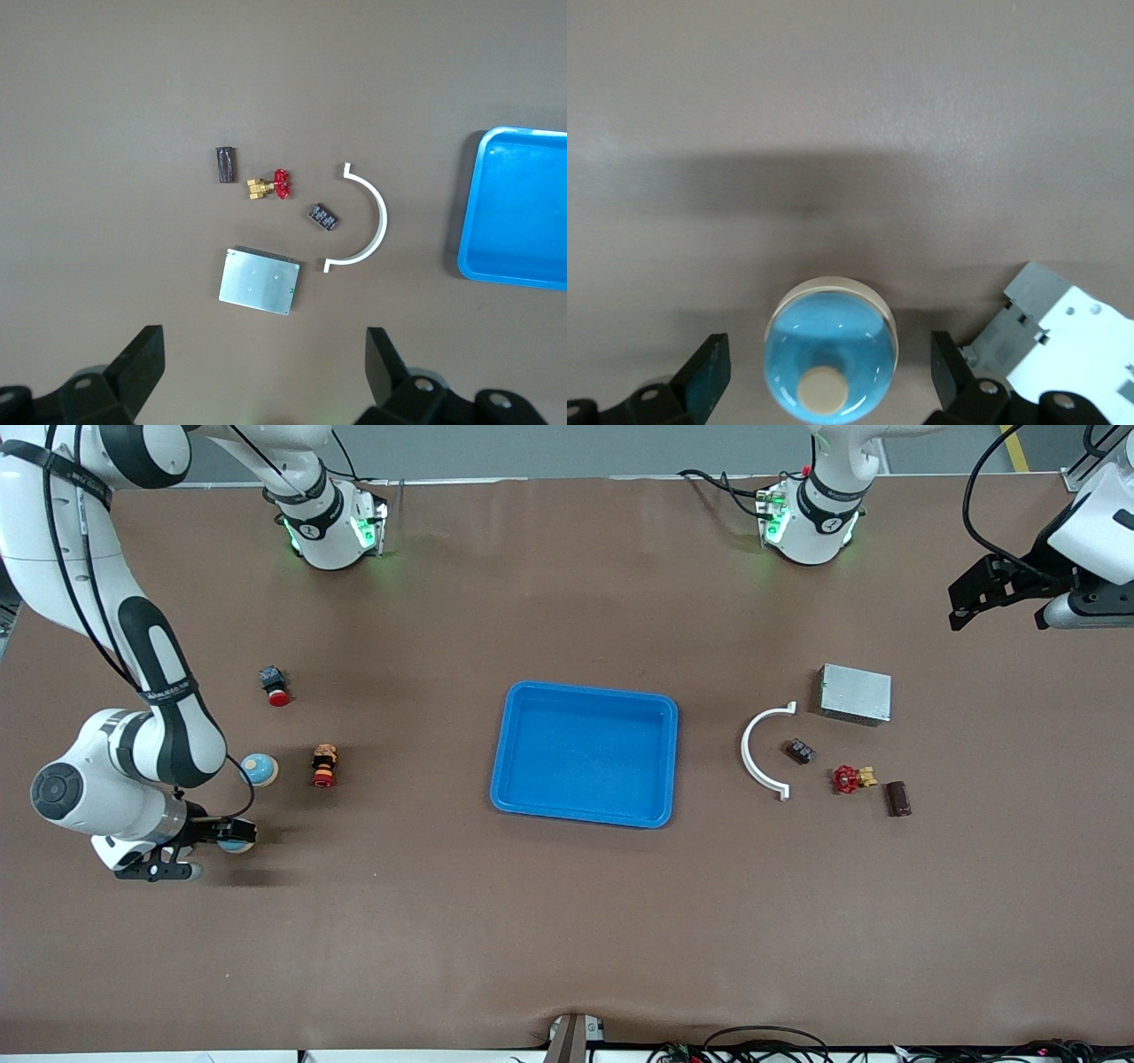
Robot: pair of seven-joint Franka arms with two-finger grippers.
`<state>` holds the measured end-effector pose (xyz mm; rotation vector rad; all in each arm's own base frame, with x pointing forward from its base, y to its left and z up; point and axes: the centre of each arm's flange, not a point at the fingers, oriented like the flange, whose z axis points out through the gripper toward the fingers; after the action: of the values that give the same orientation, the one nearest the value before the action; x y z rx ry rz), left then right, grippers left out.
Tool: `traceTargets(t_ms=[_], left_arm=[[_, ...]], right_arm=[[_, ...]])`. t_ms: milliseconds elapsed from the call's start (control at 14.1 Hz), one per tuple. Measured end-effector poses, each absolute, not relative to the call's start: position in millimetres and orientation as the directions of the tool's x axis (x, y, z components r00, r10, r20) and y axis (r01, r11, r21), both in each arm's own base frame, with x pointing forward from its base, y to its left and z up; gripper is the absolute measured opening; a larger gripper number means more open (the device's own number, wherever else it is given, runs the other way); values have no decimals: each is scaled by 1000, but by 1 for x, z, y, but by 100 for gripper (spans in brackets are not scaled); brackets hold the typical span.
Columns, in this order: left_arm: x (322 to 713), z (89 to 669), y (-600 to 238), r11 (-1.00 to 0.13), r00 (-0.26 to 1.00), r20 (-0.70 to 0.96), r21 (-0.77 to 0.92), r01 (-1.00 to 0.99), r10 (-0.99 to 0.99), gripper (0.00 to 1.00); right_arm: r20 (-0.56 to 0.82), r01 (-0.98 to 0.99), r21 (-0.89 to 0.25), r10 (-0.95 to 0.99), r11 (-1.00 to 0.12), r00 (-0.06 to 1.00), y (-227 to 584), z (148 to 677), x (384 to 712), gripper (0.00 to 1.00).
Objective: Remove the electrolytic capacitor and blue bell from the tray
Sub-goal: 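Lower the bell beside the white breaker and open the right gripper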
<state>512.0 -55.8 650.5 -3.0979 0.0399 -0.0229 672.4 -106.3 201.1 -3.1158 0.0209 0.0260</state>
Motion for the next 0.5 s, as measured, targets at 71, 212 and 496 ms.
traceTargets(t_ms=[71,212,496], left_arm=[[512,650,-56,-999,1000,13,-44,-25,-26,100],[512,650,-56,-999,1000,11,-44,-25,-26,100],[511,650,-54,-999,1000,7,-44,-22,-23,100]], right_arm=[[-27,-10,-26,-9,-1000,1000,-105,218,675,100],[-50,2,-27,3,-1000,999,-99,267,676,100],[-92,31,-22,33,-999,995,-71,383,660,100]])
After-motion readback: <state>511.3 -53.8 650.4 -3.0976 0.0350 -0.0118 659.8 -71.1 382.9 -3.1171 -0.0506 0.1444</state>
